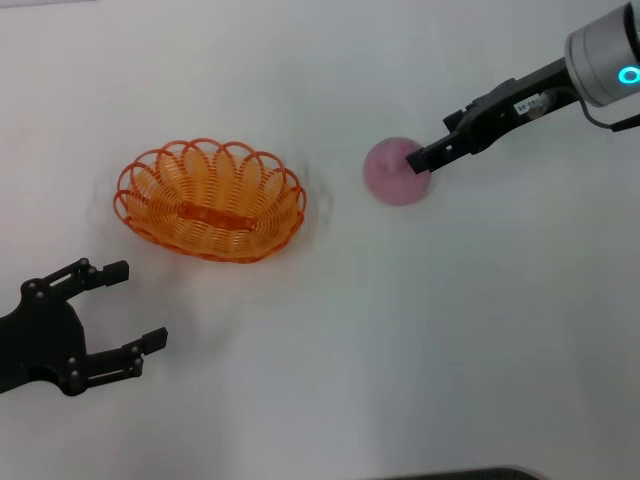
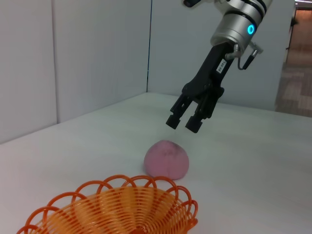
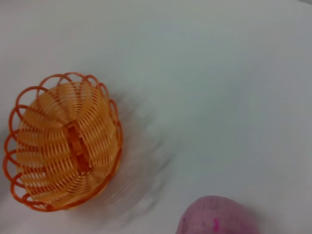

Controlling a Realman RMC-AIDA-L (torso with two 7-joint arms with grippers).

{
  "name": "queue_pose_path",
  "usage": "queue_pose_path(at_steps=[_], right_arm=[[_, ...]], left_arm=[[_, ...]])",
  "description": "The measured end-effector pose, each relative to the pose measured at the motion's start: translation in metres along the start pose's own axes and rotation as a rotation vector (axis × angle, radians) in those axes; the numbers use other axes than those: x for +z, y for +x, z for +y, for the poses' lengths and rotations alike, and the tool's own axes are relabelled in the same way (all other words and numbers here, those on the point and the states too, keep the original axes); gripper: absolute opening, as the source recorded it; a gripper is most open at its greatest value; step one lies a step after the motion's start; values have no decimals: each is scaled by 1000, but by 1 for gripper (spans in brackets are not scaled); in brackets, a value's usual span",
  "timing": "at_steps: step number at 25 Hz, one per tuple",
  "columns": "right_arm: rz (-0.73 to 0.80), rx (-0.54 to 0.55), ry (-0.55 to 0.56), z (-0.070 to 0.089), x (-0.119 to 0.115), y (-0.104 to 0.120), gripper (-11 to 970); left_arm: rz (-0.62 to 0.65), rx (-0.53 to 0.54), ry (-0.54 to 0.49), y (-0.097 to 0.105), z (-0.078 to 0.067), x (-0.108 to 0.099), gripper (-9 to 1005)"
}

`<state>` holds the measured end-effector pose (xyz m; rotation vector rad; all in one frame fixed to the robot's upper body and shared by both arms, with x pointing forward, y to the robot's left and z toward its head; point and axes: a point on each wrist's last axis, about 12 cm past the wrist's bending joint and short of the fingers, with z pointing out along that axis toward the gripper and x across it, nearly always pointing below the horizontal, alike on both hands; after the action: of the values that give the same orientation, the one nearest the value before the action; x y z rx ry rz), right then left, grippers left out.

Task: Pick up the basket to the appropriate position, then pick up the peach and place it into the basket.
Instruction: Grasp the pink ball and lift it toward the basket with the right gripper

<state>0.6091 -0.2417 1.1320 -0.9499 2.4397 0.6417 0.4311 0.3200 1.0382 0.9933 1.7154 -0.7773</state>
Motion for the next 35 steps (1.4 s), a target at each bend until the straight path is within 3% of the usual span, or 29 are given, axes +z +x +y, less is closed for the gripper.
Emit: queue_pose_path(at_steps=[9,35], right_arm=[[39,-29,6,3,26,-4,946],[60,-57,27,5,40,-5,943]], left_arm=[[4,0,1,0,0,0,872],[6,7,4,-1,2,1,873]])
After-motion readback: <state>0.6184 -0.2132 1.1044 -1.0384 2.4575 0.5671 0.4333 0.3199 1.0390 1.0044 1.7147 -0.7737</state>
